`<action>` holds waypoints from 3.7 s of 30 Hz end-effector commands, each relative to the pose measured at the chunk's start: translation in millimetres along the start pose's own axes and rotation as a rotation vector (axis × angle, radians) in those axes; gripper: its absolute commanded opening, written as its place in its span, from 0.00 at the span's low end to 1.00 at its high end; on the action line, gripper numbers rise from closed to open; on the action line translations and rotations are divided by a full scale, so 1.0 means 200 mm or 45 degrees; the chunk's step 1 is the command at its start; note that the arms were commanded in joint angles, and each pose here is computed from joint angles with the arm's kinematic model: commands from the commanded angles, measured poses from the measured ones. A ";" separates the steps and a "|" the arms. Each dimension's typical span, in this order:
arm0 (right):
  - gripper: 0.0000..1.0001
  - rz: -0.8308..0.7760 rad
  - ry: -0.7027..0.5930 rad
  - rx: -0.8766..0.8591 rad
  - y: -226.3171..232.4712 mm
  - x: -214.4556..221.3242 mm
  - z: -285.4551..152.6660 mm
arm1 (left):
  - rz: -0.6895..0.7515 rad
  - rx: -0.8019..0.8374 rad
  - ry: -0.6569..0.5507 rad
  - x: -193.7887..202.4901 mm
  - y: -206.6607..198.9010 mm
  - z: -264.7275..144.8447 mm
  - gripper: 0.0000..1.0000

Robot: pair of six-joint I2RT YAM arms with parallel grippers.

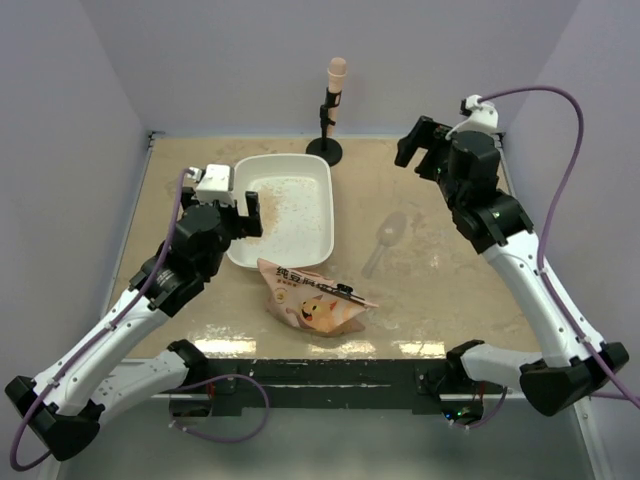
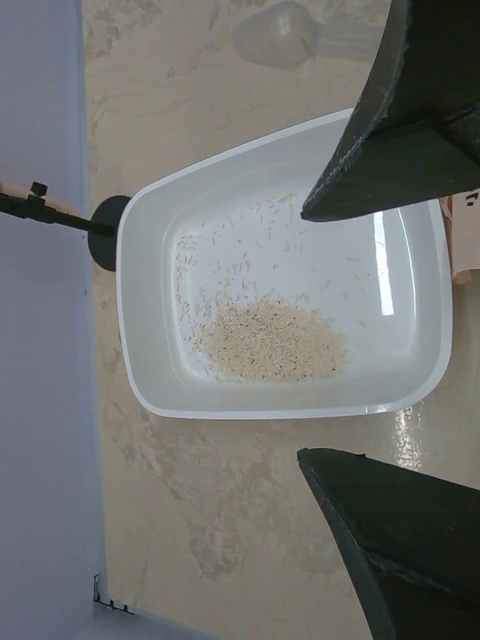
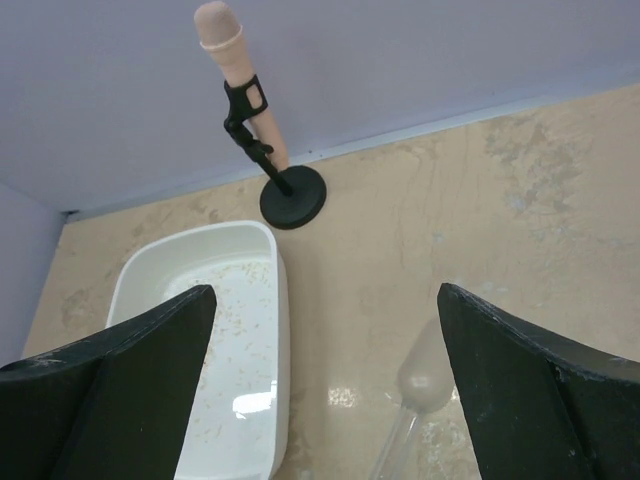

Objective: Fill the litter box with clean litter

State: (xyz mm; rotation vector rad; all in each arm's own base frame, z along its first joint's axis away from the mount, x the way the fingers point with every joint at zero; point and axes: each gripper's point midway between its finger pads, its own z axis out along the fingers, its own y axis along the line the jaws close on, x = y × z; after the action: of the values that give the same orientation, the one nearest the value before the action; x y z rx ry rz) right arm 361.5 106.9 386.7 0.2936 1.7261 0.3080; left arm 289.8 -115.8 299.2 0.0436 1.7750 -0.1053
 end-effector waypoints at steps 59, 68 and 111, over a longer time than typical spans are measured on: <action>0.98 -0.350 0.799 -0.905 0.37 0.90 -0.65 | 0.612 1.479 0.605 0.87 -0.71 -0.28 0.94; 0.98 -0.356 0.819 -0.876 0.34 0.92 -0.66 | 0.615 1.467 0.630 0.93 -0.70 -0.29 0.00; 0.88 -0.729 1.034 -1.093 0.47 1.32 -0.81 | 0.938 1.561 0.126 0.69 -0.73 -0.48 0.00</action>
State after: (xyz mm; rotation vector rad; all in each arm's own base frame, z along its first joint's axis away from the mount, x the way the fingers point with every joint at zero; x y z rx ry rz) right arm 146.1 279.5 183.1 -1.0891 2.2455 0.7991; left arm 134.7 -246.7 141.0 1.5580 1.7454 -0.7505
